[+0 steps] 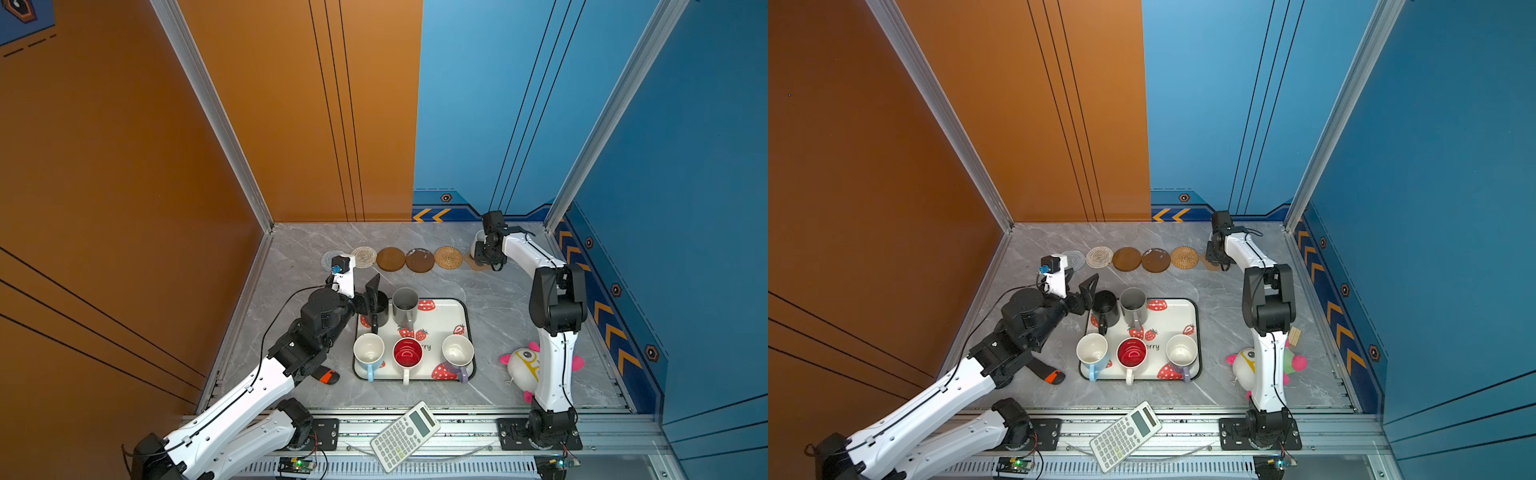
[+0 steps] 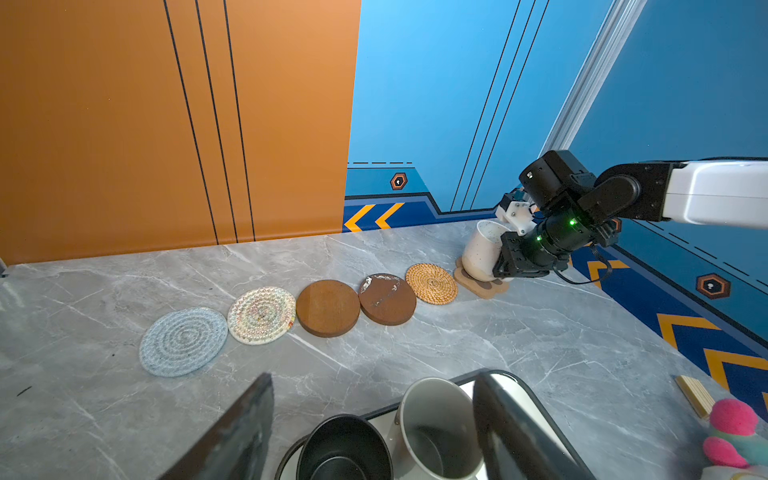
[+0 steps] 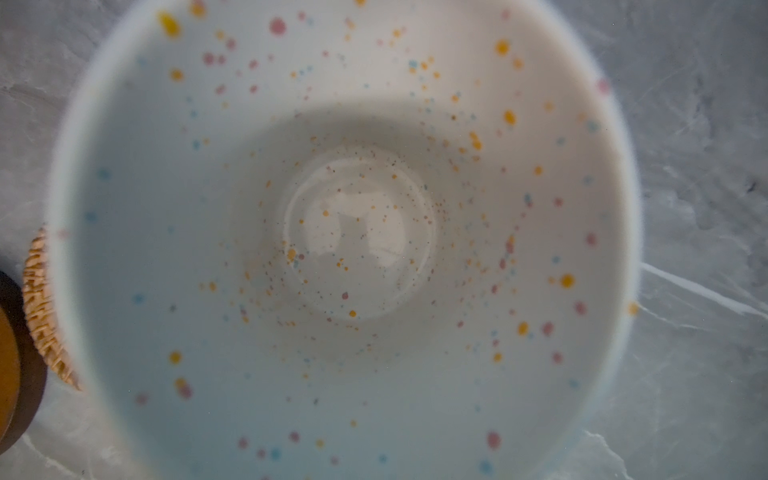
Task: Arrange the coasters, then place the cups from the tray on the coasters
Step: 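Lower the speckled mug onto the paw-print coaster and open the right gripper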
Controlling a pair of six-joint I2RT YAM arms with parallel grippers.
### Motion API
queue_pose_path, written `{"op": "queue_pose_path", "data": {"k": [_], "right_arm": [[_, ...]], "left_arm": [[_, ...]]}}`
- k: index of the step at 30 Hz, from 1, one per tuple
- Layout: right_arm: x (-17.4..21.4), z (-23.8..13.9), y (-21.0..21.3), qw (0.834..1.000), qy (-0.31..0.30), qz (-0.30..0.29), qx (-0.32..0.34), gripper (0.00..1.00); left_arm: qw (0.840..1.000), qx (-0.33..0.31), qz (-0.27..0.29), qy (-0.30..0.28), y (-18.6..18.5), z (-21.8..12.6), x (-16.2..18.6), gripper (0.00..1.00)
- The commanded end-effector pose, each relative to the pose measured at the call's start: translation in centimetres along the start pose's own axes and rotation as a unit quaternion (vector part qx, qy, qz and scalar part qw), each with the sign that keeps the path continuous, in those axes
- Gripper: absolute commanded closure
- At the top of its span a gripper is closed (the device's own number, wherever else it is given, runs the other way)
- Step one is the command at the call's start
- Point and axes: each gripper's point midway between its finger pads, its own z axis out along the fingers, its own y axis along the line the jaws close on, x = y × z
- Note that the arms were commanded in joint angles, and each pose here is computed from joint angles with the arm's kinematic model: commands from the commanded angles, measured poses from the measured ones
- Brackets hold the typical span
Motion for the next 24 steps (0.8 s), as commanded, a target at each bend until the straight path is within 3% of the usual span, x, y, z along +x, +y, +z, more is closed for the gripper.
{"op": "queue_pose_path", "data": {"k": [1, 6, 20, 24], "right_arm": [[-1.66, -0.63, 0.26, 0.999, -0.032, -0.001, 0.008, 1.0], [-1.54, -0.7, 0.1, 0.999, -0.032, -0.015, 0.024, 1.0], [-0.94, -0.08, 0.08, 0.999, -0.015, -0.021, 0.031, 0.87], [-0.79, 0.01, 0.13, 0.999, -0.012, -0.022, 0.03, 0.79]], "left_arm": [[1.0, -0.008, -0.005, 0.0, 0.59, -0.12, 0.04, 0.24], [1.0, -0.009, -0.005, 0.0, 0.62, -0.1, 0.1, 0.24], [1.0, -0.008, -0.006, -0.003, 0.66, -0.33, -0.01, 0.24], [1.0, -0.01, -0.007, -0.005, 0.79, -0.49, -0.12, 0.24]]}}
